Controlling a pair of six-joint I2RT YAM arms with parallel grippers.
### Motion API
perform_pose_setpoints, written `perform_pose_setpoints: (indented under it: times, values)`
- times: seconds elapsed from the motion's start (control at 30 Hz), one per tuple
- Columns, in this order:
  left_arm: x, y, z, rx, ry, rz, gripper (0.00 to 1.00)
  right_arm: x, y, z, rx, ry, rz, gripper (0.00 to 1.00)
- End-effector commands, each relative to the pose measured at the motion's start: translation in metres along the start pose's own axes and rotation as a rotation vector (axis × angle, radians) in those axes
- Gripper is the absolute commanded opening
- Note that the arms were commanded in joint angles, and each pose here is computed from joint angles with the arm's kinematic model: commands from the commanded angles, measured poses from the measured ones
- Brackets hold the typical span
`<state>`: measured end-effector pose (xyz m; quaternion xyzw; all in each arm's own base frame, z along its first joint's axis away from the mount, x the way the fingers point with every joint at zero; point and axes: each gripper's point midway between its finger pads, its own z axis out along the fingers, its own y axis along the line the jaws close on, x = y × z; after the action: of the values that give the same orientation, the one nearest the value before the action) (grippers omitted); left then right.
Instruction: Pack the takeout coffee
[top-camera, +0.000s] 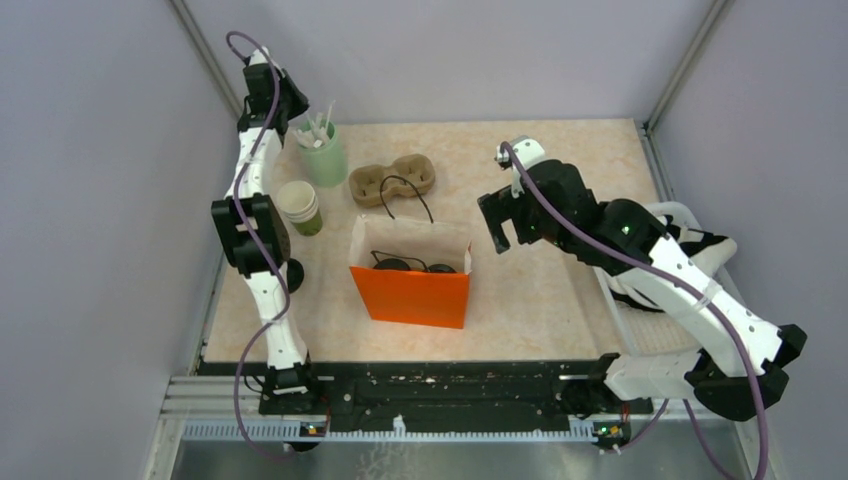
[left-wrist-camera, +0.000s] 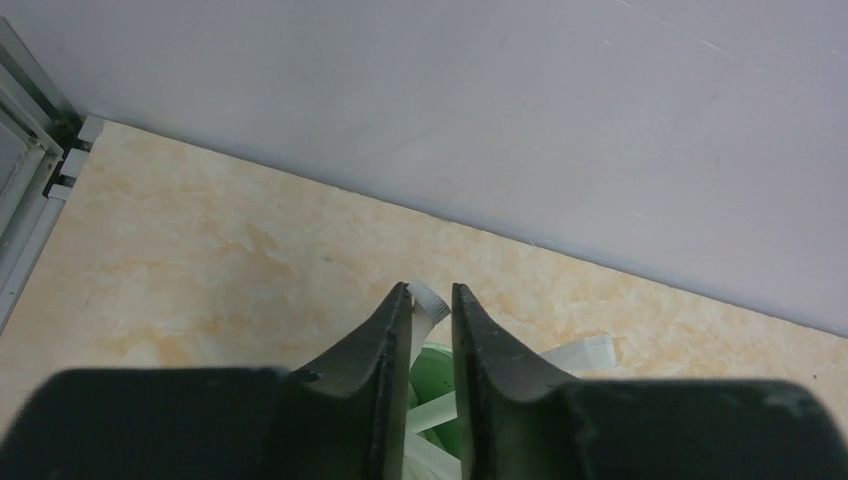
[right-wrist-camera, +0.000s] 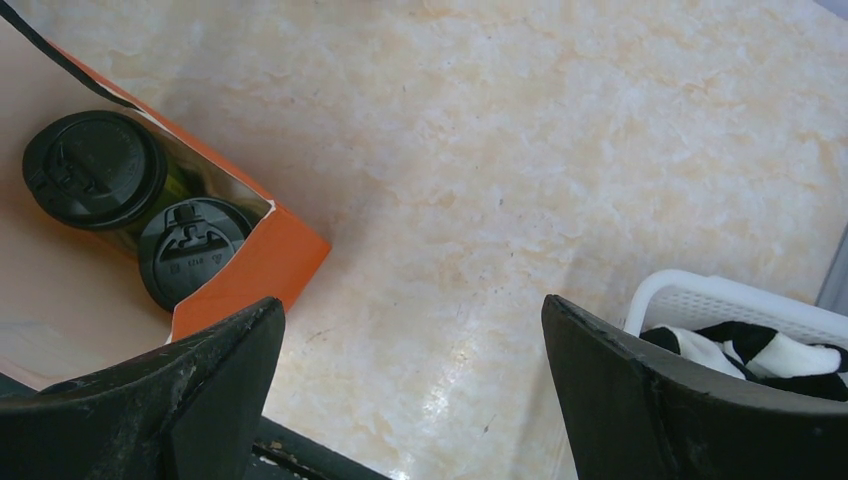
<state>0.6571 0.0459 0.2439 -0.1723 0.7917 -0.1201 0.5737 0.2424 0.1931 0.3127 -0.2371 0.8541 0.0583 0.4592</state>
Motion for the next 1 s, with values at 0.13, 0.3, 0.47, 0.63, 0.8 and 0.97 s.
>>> perform_pose_setpoints:
  times: [0.13, 0.3, 0.47, 0.63, 0.8, 0.97]
  values:
    - [-0.053, -0.017, -0.009, 0.026, -0.146, 0.079, 0.12, -0.024, -0.005, -0.010, 0.000, -0.073, 0.026, 0.99]
    - [-0.088, -0.036, -0.035, 0.028, -0.227, 0.112, 0.06, -0.027, -0.006, -0.015, -0.005, -0.094, 0.031, 0.99]
    - [-0.129, -0.064, -0.079, 0.002, -0.331, 0.188, 0.05, -0.032, -0.008, -0.023, -0.014, -0.139, 0.040, 0.99]
    - [-0.170, -0.101, -0.140, 0.025, -0.433, 0.165, 0.03, -0.035, -0.007, -0.033, -0.045, -0.191, 0.060, 0.99]
    - [-0.210, -0.136, -0.217, 0.018, -0.569, 0.175, 0.00, -0.038, -0.003, -0.043, -0.091, -0.238, 0.058, 0.99]
    - [-0.249, -0.158, -0.314, 0.102, -0.689, 0.086, 0.00, -0.036, 0.002, -0.048, -0.139, -0.272, 0.061, 0.99]
